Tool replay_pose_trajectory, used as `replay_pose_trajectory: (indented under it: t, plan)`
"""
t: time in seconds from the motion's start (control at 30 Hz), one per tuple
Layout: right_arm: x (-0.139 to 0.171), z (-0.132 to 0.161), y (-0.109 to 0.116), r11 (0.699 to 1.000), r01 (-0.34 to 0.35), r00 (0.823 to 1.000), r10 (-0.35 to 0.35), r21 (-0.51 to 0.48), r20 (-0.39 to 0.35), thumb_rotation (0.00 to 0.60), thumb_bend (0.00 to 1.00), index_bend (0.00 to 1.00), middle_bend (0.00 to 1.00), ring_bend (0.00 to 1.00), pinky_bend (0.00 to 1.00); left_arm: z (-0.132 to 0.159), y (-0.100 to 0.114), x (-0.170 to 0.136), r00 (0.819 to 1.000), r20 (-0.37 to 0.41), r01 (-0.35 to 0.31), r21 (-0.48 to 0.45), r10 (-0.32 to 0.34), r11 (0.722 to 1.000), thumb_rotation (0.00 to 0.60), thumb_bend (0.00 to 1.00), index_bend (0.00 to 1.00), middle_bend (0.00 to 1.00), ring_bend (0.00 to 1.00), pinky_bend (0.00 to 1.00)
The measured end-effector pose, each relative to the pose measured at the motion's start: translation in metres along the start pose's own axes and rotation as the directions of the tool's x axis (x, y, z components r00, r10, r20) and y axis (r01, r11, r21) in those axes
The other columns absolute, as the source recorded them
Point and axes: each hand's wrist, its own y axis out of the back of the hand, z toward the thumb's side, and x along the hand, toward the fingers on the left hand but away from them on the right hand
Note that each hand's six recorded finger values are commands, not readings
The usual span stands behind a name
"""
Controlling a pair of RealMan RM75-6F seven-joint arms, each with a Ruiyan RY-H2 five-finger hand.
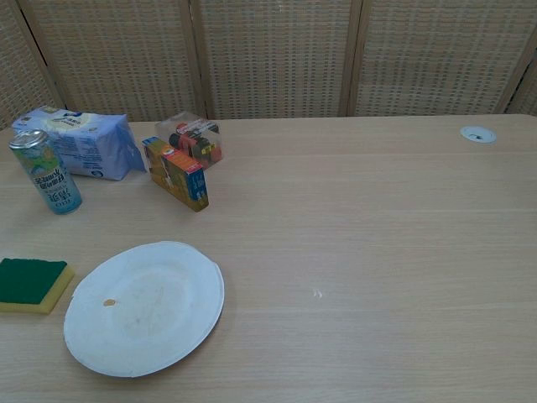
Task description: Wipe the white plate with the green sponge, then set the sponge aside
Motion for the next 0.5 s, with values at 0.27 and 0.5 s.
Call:
replay_pose_trajectory:
  t: [0.27, 0.5]
  plan:
    - [-0.003, -0.001, -0.002, 1.000, -0.005, 1.000, 0.005, 0.001, 0.008, 0.600, 0.00, 0.00, 0.00, 0.00, 0.00, -0.008, -0.046, 0.046, 0.990, 0.074, 0.114, 0.087, -0.121, 0.990, 0.600, 0.00, 0.00, 0.00, 0.00, 0.15]
    - [-0.006, -0.002, -0.006, 1.000, -0.019, 1.000, 0.019, 0.012, 0.017, 0.600, 0.00, 0.00, 0.00, 0.00, 0.00, -0.004, -0.076, 0.073, 0.978, 0.123, 0.159, 0.101, -0.171, 0.982, 0.600, 0.00, 0.12, 0.07, 0.04, 0.23]
